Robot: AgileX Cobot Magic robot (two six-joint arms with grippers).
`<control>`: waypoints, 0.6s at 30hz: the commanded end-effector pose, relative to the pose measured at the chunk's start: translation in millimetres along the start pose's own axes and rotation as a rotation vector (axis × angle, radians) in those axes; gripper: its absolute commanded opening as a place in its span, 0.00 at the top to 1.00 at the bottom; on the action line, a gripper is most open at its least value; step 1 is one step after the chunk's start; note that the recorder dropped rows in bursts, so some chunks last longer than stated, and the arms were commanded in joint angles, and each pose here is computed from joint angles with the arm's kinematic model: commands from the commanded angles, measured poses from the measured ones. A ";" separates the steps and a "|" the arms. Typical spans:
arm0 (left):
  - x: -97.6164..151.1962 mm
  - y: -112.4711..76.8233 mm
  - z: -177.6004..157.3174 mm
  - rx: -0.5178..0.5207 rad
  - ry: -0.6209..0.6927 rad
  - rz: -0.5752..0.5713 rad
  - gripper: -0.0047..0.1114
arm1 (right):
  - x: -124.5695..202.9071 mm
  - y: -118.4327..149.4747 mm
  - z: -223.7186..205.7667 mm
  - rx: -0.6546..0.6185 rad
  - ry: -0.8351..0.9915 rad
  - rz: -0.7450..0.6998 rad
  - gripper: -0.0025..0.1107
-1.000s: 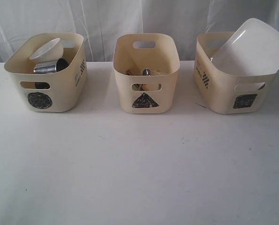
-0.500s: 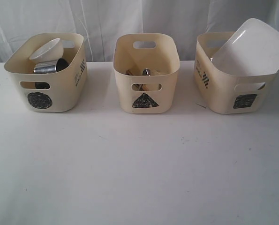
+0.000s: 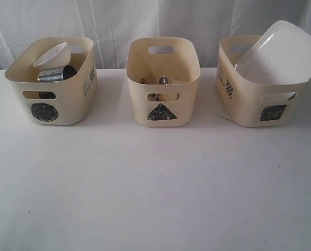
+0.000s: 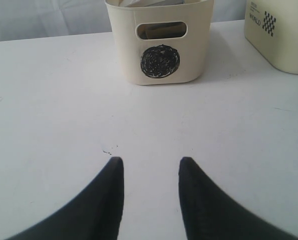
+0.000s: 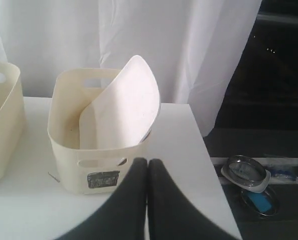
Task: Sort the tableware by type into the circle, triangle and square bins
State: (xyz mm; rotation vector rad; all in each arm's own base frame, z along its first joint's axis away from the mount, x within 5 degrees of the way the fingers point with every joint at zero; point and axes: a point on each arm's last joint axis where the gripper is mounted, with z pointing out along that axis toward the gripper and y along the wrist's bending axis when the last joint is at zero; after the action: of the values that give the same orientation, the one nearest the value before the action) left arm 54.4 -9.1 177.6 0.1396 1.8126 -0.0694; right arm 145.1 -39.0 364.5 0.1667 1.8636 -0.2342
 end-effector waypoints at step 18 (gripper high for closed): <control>1.4 -0.4 0.1 0.004 0.002 -0.005 0.60 | 79.7 6.1 -61.6 0.011 0.073 0.106 0.98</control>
State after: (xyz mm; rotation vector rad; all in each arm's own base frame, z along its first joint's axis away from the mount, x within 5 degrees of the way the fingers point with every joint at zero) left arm 54.4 -9.1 177.6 0.1396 1.8126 -0.0694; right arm 66.9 -16.0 308.0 0.3006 1.9078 -0.1131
